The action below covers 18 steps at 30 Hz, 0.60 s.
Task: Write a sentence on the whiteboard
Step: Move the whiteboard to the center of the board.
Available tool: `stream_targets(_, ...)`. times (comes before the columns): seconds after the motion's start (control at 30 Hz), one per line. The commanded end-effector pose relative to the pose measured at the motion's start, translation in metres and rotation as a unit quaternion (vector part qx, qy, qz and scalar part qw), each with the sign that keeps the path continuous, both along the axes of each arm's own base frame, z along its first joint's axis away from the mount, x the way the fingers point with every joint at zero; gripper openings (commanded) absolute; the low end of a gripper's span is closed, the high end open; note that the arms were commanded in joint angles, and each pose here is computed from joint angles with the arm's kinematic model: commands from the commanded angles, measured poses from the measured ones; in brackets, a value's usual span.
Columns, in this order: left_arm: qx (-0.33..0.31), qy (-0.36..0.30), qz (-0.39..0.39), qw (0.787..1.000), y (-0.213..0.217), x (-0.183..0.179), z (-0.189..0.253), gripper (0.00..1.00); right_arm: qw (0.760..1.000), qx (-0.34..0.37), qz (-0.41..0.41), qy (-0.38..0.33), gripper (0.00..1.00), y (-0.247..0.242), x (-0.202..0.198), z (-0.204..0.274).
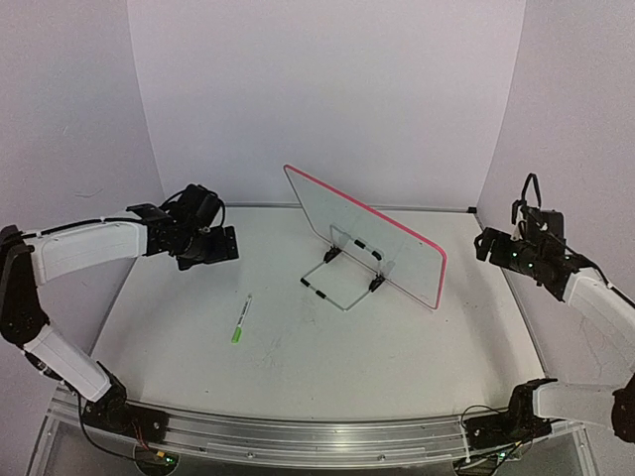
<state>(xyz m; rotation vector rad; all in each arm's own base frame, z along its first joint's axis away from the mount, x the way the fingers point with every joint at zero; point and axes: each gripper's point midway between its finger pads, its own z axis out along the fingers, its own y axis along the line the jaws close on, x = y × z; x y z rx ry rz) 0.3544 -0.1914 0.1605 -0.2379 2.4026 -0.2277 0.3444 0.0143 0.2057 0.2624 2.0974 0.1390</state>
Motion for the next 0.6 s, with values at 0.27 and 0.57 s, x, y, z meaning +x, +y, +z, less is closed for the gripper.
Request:
stream_targets(0.27, -0.192, 0.059, -0.043, 0.979, -0.175, 0.013, -0.060, 0.65, 0.999, 0.012, 0.036, -0.017, 0.98, 0.012, -0.003, 0.018)
stream_targets(0.57, -0.188, 0.098, -0.048, 0.976, -0.208, 0.028, -0.107, 0.49, 0.999, 0.014, 0.049, -0.019, 0.98, 0.016, -0.004, 0.022)
